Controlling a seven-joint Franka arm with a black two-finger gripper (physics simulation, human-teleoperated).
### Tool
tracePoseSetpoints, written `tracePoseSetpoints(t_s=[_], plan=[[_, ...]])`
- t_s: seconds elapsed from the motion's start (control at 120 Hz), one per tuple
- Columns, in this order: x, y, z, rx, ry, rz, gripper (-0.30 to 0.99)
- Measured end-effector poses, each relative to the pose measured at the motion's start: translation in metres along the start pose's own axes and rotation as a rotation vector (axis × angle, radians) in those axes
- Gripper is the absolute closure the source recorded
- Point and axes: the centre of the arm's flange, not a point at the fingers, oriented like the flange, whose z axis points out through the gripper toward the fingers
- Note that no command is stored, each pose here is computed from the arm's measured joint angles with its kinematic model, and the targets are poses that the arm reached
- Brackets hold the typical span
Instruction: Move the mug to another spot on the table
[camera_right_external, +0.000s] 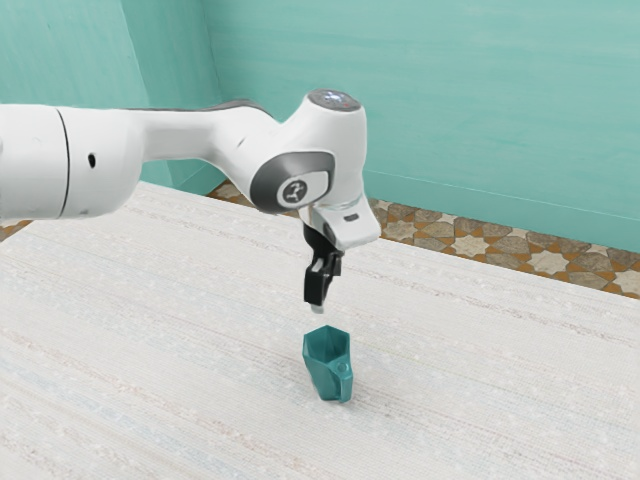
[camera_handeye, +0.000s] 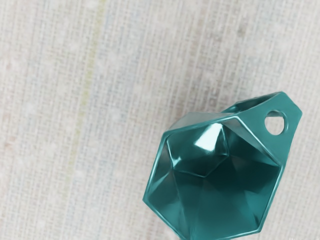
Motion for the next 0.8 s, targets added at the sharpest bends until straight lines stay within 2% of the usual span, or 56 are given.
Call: tracePoseSetpoints(t_s=[0.25,0.45,0.667,0.8], plan=[[0.037,0.026,0.041,-0.114,0.064,0.312,0.00],[0.032,0.026,0.091,-0.199,0.062,0.444,0.00],[0.051,0.031,0.109,-0.195,0.048,0.596,0.01],[0.052,0.030,0.119,-0.189,0.030,0.656,0.08]])
